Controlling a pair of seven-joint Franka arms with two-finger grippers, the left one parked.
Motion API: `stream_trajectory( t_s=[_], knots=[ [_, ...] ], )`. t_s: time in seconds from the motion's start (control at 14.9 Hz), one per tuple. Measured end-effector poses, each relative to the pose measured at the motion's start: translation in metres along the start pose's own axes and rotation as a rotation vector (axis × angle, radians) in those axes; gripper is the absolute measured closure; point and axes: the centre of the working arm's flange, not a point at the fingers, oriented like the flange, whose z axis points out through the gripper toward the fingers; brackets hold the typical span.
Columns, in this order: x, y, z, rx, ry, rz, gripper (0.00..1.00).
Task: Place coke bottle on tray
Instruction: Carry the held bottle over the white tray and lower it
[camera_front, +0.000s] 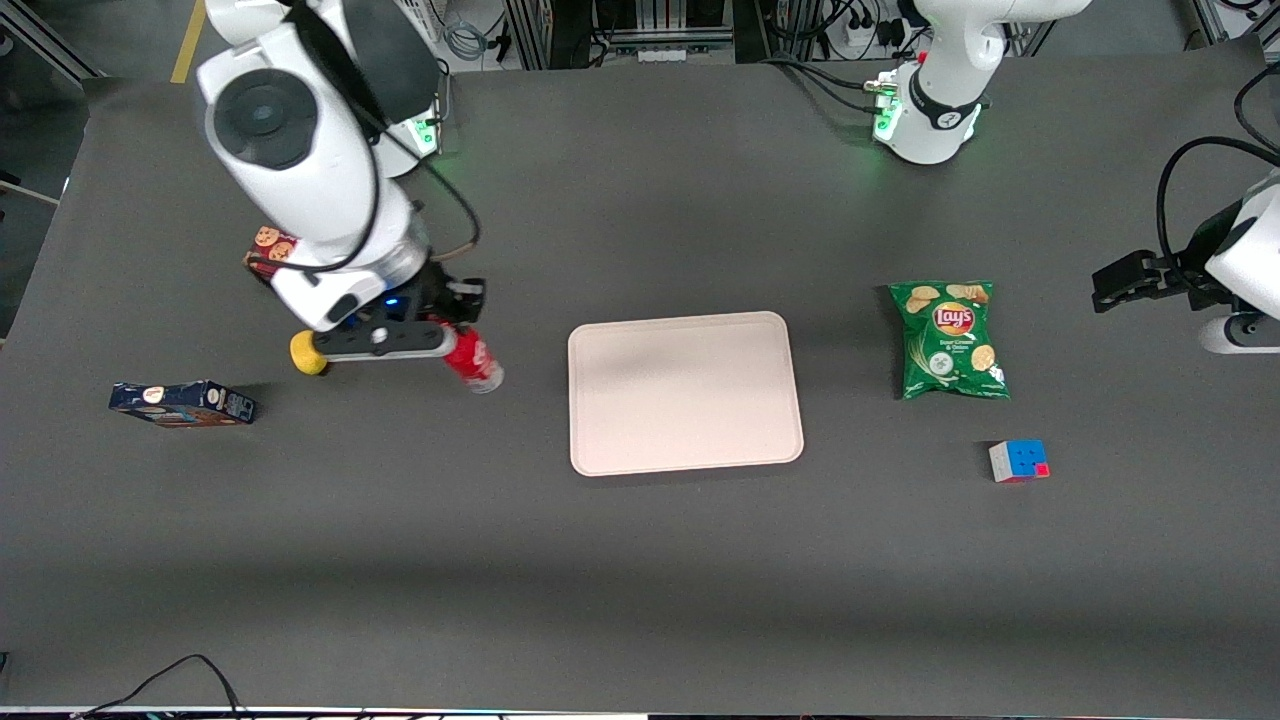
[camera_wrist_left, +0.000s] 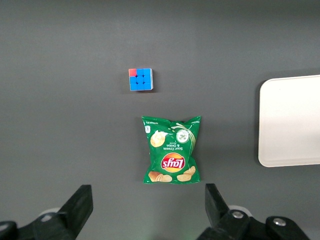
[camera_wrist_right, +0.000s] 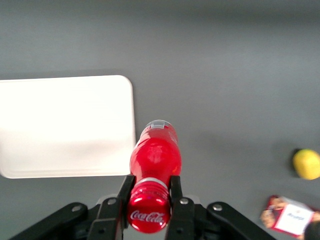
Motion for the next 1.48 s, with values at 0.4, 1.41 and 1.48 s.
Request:
stream_trajectory(
  t_s=[0.4, 1.41, 1.48],
  knots=[
    [-0.001, -0.116, 0.069, 0.034, -0.051, 0.067, 0.67],
    [0.028, -0.127, 0.199, -0.012, -0.085, 0.087, 0.67],
    [0.029, -0.127, 0.201, -0.014, -0.087, 0.089, 0.67]
  ],
)
